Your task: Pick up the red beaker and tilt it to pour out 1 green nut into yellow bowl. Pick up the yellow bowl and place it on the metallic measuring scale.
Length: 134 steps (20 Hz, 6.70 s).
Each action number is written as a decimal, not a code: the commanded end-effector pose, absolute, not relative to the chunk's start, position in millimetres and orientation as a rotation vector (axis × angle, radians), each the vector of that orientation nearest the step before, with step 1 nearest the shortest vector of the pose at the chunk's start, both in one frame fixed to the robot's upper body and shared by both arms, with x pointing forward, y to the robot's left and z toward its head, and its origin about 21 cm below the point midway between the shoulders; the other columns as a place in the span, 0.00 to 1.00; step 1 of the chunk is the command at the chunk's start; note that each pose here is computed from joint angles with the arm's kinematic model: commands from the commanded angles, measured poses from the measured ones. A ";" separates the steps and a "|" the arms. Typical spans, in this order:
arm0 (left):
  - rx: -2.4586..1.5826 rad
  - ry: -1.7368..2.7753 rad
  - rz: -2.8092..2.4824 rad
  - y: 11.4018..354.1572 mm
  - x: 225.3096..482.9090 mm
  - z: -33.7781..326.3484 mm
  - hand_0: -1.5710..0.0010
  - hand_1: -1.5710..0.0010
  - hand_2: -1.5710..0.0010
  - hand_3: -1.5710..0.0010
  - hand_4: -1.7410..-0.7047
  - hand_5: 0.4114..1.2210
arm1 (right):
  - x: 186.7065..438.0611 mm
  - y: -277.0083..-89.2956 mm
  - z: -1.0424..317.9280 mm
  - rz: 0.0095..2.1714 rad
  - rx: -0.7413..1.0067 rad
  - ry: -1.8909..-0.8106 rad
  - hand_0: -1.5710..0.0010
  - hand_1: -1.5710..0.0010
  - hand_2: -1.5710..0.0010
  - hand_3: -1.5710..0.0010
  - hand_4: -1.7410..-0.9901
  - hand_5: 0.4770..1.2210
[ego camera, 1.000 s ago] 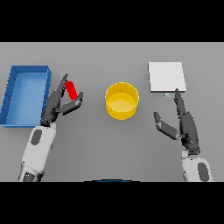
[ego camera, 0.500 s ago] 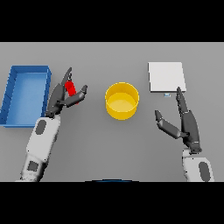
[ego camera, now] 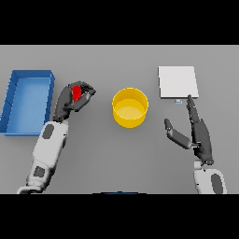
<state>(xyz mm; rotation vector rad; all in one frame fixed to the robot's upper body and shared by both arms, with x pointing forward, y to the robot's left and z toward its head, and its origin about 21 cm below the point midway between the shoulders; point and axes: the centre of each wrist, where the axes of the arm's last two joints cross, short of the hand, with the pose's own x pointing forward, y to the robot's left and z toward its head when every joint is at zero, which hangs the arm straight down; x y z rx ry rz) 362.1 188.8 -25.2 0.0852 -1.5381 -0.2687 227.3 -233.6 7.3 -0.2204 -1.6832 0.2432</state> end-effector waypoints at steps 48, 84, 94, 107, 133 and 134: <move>1.050 -1.230 -2.154 63.6 401.2 102.4 0.00 0.00 0.00 0.06 0.01 1.00 | 223.9 -231.7 3.4 0.179 -0.175 -1.689 1.00 1.00 1.00 1.00 0.60 0.23; 1.579 -1.091 -2.022 86.9 472.9 300.7 0.00 0.00 0.02 0.12 0.02 1.00 | 228.5 -224.1 2.4 0.194 -0.194 -1.702 1.00 1.00 1.00 1.00 0.72 0.16; 1.144 -1.309 -0.970 264.5 485.9 272.5 0.00 0.00 0.00 0.10 0.00 1.00 | 233.9 -232.8 -1.5 0.228 -0.185 -1.712 1.00 1.00 1.00 1.00 0.69 0.15; 0.987 -1.190 -0.366 321.1 391.0 133.7 0.00 0.00 0.00 0.08 0.00 1.00 | 234.2 -231.2 -0.5 0.288 -0.203 -1.703 1.00 1.00 1.00 1.00 0.70 0.25; 0.753 -1.025 -0.531 324.3 352.6 112.6 0.95 0.96 0.96 0.96 0.92 0.32 | 225.8 -228.1 4.4 0.340 -0.249 -1.686 1.00 1.00 1.00 1.00 0.73 0.25; 0.746 -1.053 -0.523 325.0 354.2 115.6 0.96 0.97 0.97 0.97 0.92 0.32 | 225.4 -226.5 3.5 0.364 -0.266 -1.682 1.00 1.00 1.00 1.00 0.72 0.25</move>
